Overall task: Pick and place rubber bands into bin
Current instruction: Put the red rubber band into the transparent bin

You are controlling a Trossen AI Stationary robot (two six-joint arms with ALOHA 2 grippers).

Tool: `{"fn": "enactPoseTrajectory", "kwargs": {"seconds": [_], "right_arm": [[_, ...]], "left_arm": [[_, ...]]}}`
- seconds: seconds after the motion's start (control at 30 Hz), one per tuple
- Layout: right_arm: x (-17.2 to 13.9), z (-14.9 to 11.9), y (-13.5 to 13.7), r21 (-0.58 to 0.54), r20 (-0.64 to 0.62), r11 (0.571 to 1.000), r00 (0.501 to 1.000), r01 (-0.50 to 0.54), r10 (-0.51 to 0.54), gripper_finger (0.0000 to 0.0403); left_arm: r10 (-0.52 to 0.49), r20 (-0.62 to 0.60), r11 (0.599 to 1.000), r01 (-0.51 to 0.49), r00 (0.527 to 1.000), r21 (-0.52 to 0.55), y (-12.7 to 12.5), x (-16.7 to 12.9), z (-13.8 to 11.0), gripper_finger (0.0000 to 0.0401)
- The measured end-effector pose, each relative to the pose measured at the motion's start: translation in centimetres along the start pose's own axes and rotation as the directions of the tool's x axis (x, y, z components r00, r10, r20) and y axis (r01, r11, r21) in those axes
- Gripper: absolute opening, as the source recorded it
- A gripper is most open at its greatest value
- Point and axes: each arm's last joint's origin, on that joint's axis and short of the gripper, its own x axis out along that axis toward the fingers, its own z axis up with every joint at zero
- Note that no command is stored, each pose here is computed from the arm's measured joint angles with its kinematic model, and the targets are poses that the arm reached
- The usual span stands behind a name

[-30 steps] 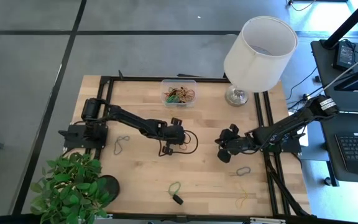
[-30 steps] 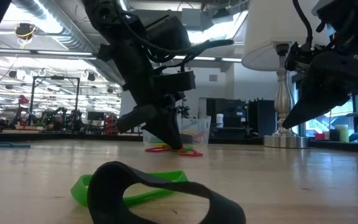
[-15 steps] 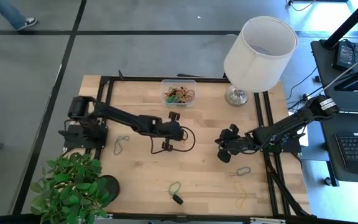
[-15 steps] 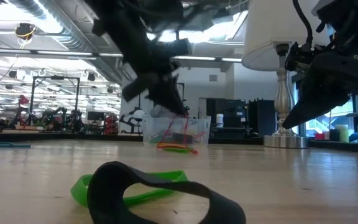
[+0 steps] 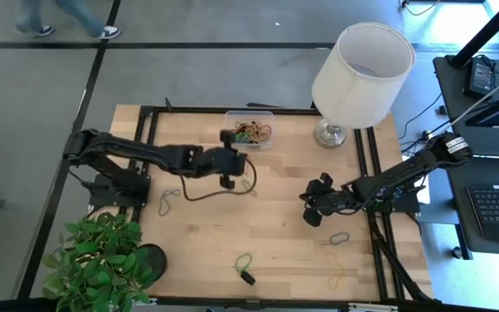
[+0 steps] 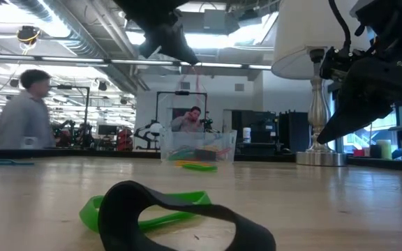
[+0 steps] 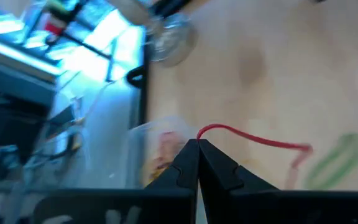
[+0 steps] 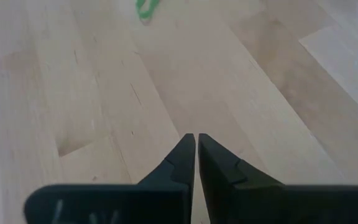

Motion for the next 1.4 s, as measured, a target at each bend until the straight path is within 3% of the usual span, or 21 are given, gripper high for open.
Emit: {"fn": "enactPoseTrajectory", "kwargs": {"seconds": [0.3, 0.57, 0.7, 1.0, 1.23, 1.4], "right_arm": [[0.0, 0.0, 0.0, 0.002, 0.003, 1.000, 1.000, -0.003, 0.003, 0.0026], [0.0, 0.1, 0.0, 0.004, 0.005, 1.000, 1.000, 0.000, 0.000, 0.0025], [0.0, 0.1, 0.0, -0.016, 0.006, 1.000, 1.000, 0.000, 0.001, 0.0025], [0.0, 0.1, 0.0, -0.042, 0.010, 0.999, 1.000, -0.001, 0.001, 0.0025], [0.0, 0.1, 0.0, -0.045, 0.011, 0.999, 1.000, -0.001, 0.002, 0.0025], [0.0, 0.2, 0.0, -0.044, 0.012, 0.999, 1.000, -0.003, 0.003, 0.0025]], "left_arm": [[0.124, -0.077, 0.990, -0.128, 0.989, -0.052, 6.0, 2.7, -3.3, 0.0001], [0.101, -0.108, 0.969, -0.122, 0.989, -0.213, 10.2, 6.8, -8.1, 0.0001], [0.030, -0.126, 0.957, -0.064, 0.992, -0.283, 10.1, 9.7, -10.2, 0.0002], [-0.135, -0.230, 0.943, 0.054, 0.964, -0.328, 6.4, 16.0, -13.2, 0.0002], [-0.213, -0.310, 0.932, 0.098, 0.927, -0.349, 6.2, 18.6, -13.1, 0.0006], [-0.234, -0.324, 0.927, 0.110, 0.917, -0.358, 7.2, 18.7, -12.1, 0.0044]]}}
